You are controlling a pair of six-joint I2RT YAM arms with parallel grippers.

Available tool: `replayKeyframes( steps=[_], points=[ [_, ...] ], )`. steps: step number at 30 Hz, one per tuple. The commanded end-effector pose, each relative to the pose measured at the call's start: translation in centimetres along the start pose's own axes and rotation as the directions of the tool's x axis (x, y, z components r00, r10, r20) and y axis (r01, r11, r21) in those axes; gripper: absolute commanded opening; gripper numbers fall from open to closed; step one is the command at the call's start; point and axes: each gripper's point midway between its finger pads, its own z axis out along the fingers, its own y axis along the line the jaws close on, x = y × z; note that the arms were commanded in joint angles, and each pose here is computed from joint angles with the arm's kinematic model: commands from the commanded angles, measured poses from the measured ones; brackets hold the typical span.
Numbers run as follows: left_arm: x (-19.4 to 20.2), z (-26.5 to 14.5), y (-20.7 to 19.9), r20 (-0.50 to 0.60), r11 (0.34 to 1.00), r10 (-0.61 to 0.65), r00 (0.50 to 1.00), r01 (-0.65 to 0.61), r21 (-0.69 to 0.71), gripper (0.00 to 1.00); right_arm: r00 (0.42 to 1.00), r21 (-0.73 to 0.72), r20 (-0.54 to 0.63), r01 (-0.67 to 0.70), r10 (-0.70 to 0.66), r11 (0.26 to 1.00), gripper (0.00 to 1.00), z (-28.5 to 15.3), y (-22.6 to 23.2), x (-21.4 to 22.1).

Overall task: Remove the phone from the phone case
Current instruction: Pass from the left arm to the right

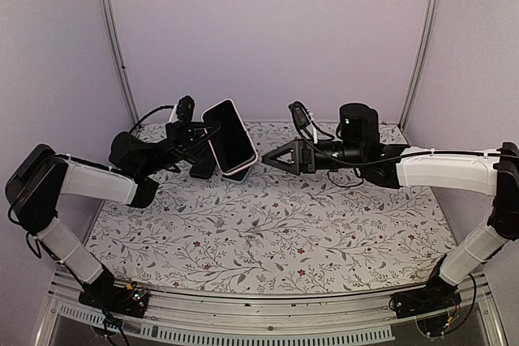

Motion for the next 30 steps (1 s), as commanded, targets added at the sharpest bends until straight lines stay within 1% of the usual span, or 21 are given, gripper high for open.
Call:
replayKeyframes(
  steps=[1, 7, 13, 23, 30],
  points=[
    [-0.3, -0.9, -6.5, 0.066, 0.948, 0.208, 0.976, -0.218, 0.231, 0.00, 0.994, -0.077, 0.062, 0.099, -0.094, 0.992, 0.79, -1.3, 2.9, -1.0],
    [-1.0, -1.1, -6.1, 0.091, 0.957, 0.177, 0.980, -0.193, 0.218, 0.00, 0.985, -0.143, 0.081, 0.164, -0.154, 0.976, 0.83, -1.2, 5.7, -0.9],
    [-1.2, -1.1, -6.0, 0.097, 0.958, 0.174, 0.980, -0.191, 0.212, 0.00, 0.984, -0.159, 0.085, 0.170, -0.158, 0.972, 0.84, -0.1, 6.4, -1.4],
    [-1.1, -1.0, -6.3, 0.095, 0.955, 0.177, 0.980, -0.194, 0.222, 0.00, 0.990, -0.142, 0.079, 0.128, -0.118, 0.982, 0.83, 1.5, 5.2, -1.9],
    [-0.8, -0.8, -6.7, 0.083, 0.953, 0.177, 0.981, -0.191, 0.234, 0.00, 0.995, -0.089, 0.073, 0.073, -0.067, 0.993, 0.79, 2.4, 3.2, -1.6]
  ],
)
